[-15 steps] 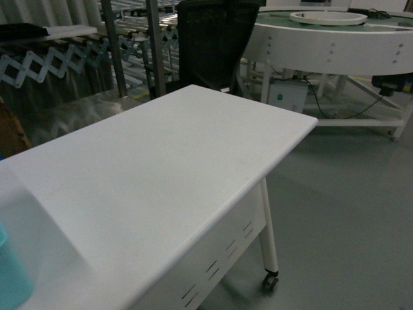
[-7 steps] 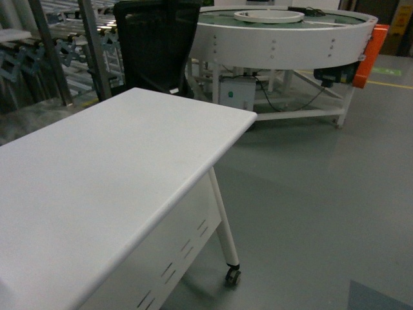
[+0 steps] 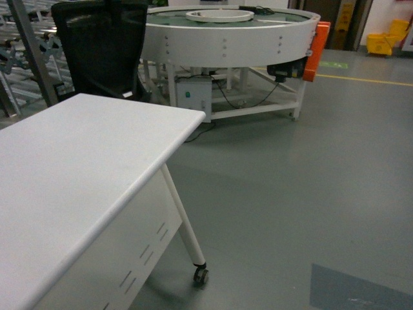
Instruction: Pick red block from blue box to shelf
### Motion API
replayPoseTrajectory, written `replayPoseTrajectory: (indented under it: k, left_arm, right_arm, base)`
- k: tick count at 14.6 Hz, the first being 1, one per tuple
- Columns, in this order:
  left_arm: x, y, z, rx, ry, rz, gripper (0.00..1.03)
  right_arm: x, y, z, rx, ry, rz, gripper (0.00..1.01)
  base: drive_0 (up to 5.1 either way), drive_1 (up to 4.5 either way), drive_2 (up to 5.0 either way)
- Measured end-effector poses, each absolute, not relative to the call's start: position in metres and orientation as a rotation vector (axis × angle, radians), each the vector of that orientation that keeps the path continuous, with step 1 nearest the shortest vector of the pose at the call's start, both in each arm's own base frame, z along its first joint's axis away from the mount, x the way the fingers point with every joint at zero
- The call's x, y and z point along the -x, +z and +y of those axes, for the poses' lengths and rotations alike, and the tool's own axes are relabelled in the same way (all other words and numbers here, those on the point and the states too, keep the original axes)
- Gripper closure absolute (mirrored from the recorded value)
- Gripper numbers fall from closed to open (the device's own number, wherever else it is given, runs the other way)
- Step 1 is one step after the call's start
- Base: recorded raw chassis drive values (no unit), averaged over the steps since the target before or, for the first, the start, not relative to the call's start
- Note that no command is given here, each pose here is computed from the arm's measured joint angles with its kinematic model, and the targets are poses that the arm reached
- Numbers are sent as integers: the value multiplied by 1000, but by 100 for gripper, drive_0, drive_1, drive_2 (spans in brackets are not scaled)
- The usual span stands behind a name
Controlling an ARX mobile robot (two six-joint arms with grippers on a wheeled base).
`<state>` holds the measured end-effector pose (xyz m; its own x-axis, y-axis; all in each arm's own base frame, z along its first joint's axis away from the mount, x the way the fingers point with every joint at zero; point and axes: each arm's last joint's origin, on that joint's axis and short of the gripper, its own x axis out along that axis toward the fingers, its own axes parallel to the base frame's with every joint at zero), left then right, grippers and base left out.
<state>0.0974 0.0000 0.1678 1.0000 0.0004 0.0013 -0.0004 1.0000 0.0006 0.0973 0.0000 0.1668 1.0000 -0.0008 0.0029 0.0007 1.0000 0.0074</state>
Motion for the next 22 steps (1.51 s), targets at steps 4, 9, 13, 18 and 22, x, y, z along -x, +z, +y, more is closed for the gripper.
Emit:
replayPoseTrajectory:
  k: [4,9,13,18,22]
  left_arm:
    - [-97,168,0,-1,0,-2,5]
    - [-97,168,0,-1,0,-1,5]
    - [-97,168,0,-1,0,-2,5]
    - [-97,168,0,-1,0,-1,5]
    - [-97,168,0,0,2,-2,5]
  right_arm:
    - [-97,167,0,-7,-1,-3,73]
    - [-97,167,0,-7,-1,-3,73]
    - [-97,167,0,-7,-1,-3,73]
    - [-97,167,0,-7,-1,-3,73]
    - [-97,167,0,-7,0,-2,73]
  base:
    - [-159,-159,-159]
    - [-160,-160,-160]
    - [-166,-166,-166]
    - [-159,-159,-159]
    - [-159,-159,-159]
